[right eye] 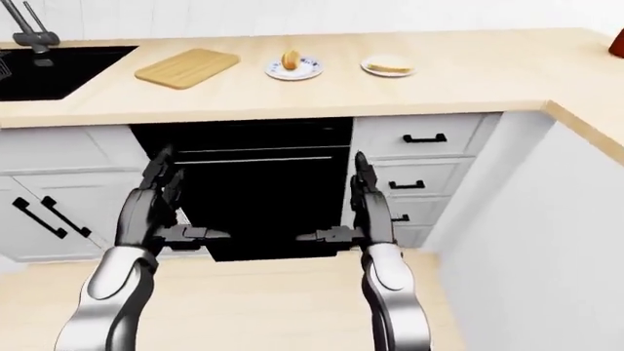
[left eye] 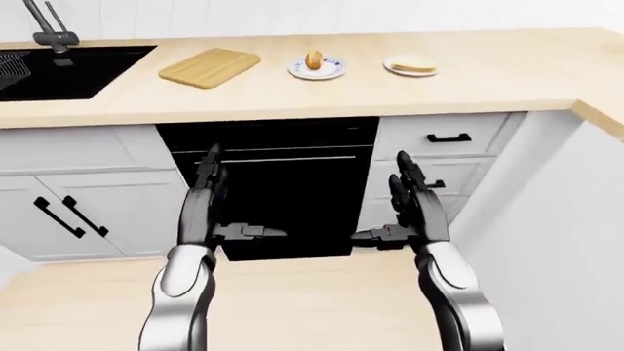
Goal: Place all breads on the cutting board.
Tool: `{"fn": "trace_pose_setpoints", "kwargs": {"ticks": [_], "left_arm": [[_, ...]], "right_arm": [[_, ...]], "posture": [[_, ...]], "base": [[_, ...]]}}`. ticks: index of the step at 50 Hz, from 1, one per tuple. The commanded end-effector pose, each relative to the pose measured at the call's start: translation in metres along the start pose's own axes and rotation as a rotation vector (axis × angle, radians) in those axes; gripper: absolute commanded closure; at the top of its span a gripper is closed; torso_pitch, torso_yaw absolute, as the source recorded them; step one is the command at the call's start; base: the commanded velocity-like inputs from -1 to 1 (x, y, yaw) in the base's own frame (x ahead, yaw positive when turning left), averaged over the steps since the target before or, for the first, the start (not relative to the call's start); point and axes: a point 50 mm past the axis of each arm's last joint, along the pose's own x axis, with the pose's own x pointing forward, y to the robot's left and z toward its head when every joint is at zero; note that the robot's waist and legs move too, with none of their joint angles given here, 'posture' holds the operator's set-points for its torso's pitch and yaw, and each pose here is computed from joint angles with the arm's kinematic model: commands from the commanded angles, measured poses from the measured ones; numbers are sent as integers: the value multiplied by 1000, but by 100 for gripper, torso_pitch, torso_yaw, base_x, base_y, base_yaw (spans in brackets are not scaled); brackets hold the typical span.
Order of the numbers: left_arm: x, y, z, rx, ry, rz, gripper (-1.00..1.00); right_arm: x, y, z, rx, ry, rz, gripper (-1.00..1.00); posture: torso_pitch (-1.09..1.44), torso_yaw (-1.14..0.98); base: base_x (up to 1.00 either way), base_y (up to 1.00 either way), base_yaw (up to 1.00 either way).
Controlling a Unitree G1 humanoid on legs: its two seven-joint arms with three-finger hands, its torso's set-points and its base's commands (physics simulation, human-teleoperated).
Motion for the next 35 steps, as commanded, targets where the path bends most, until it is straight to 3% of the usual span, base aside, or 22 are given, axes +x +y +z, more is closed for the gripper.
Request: {"fn": "trace_pose_setpoints", "kwargs": {"ticks": [1,14,21,35], "left_arm": [[-2,-6,30,4,-156,-32,-100],[1,-7,36,9,-164,-39,-100],[1,-7,54,18,-189,-42,-100],[0,-5,70,25,-218,-37,-100]], "right_arm": [[-2,-4,26,-9,-139,-15,-100],[-3,-5,34,-11,-162,-32,-100],[-6,-8,56,-30,-219,-68,-100],[-11,-9,73,-6,-244,-62,-100]], "posture": [[0,0],[0,0],[0,0],[0,0]], "base": [[1,-47,0],[0,-21,0],[1,0,0],[52,-11,0]]}}
